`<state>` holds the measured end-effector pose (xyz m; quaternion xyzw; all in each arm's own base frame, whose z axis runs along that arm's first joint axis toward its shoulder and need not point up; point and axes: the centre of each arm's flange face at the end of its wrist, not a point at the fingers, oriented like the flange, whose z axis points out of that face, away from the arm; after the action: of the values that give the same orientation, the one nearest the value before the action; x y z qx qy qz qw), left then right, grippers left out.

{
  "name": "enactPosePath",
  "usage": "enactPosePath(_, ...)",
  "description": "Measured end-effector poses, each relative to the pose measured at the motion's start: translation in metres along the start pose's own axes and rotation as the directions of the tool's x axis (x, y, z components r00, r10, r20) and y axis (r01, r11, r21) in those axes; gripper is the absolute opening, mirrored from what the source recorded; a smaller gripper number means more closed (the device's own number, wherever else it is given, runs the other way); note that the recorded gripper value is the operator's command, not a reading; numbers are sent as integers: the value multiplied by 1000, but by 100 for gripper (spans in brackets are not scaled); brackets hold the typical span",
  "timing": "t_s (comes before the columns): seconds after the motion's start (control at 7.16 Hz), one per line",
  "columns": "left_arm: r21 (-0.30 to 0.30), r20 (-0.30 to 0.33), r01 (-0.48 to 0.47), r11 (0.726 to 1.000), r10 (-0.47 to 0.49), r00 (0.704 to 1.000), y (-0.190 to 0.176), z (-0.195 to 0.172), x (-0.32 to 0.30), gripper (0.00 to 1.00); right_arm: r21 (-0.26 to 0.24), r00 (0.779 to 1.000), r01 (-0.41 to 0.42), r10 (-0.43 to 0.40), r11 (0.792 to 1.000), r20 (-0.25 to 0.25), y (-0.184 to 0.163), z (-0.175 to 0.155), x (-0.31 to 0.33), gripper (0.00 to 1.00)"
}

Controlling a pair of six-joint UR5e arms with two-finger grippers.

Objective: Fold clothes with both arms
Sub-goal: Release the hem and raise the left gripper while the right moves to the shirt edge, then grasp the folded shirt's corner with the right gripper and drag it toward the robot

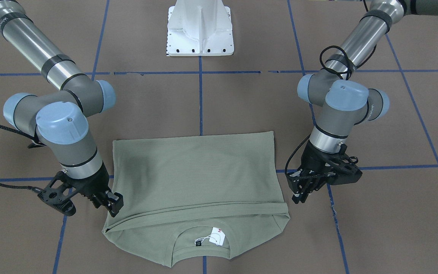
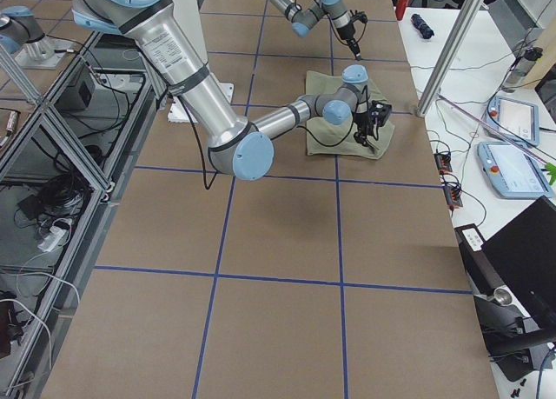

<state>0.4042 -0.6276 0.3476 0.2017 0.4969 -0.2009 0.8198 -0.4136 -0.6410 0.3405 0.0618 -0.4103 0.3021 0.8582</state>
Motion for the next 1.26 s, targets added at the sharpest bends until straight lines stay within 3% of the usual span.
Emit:
enactPosePath(0.28,-51,-27,6,999,-7,1000,0,-15,-6,29,-57,999,-32,34,998,39,41,-31,61,73)
enactPosePath(0.56,-59,-35,4,998,-6,999,1,-17,-5,29,-110,995,-95,97,989,13,91,-36,109,73)
enactPosePath(0.84,-59,-35,3,998,-5,999,2,-17,-5,29,-130,990,-141,139,981,-24,121,-23,119,73)
enactPosePath(1.12,-58,-34,2,998,-4,999,2,-17,-5,29,-136,984,-177,173,975,-40,140,-13,116,68)
enactPosePath(1.26,-58,-33,1,998,-3,999,2,-17,-6,29,-133,984,-176,172,975,-44,149,-9,115,57)
